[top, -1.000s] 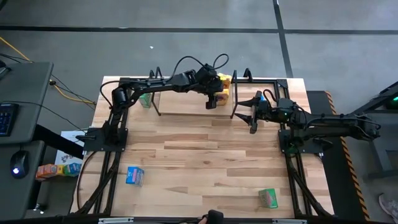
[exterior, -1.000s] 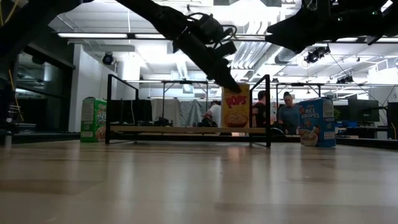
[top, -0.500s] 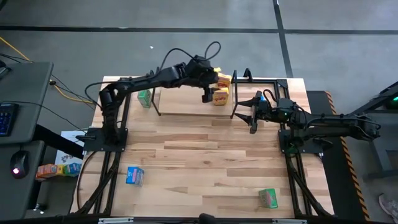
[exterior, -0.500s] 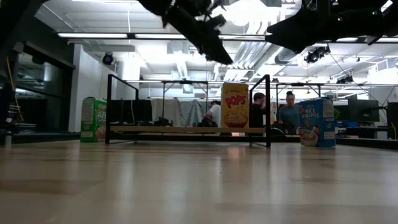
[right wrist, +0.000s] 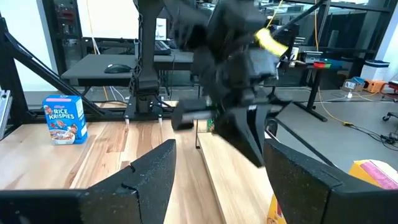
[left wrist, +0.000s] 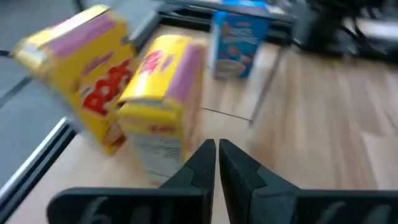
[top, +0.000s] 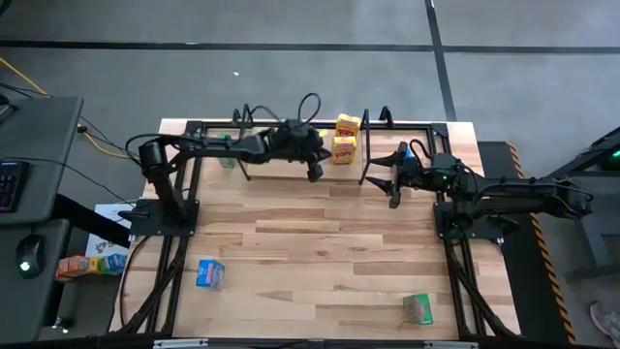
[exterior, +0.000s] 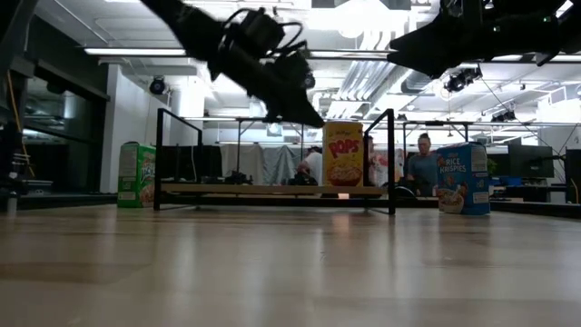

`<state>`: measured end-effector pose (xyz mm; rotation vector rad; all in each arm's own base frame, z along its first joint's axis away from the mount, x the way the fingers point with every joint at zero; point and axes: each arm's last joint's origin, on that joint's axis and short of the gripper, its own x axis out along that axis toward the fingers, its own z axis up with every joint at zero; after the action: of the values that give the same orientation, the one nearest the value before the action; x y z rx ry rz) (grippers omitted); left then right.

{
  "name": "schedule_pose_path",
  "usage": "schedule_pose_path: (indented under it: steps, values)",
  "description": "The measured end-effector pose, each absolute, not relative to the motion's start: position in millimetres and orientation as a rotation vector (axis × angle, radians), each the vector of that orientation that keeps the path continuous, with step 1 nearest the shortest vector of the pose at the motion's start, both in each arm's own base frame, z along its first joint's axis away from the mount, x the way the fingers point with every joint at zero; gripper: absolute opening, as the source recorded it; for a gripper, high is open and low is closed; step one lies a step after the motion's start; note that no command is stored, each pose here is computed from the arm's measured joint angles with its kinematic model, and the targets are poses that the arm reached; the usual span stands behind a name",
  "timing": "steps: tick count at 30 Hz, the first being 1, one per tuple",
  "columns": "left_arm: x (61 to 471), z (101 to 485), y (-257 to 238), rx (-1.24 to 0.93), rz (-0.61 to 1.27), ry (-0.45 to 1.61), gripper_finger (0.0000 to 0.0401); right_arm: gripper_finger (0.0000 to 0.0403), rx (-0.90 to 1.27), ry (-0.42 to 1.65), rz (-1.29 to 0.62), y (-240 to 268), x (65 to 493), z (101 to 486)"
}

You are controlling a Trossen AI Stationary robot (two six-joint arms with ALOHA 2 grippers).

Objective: Stack cereal on shelf
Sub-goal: Put the yellow cereal box on the shelf aligned with the other yellow cereal box

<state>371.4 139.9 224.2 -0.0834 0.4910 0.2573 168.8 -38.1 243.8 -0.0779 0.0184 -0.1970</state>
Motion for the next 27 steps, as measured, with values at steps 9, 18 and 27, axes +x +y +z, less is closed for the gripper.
schedule_pose_path:
  steps: [9, 18, 27]
  values:
    - [378, 185, 127, -0.105, 0.474, 0.417, 0.0001, 0.0234, -0.091, 0.019, -0.199, -38, 169, 244]
    - [385, 162, 135, -0.149, 0.508, 0.388, 0.0000, 0.0234, -0.086, 0.018, -0.199, -38, 169, 244]
    - [387, 159, 147, -0.160, 0.530, 0.351, 0.0000, 0.0234, -0.086, 0.018, -0.200, -38, 169, 244]
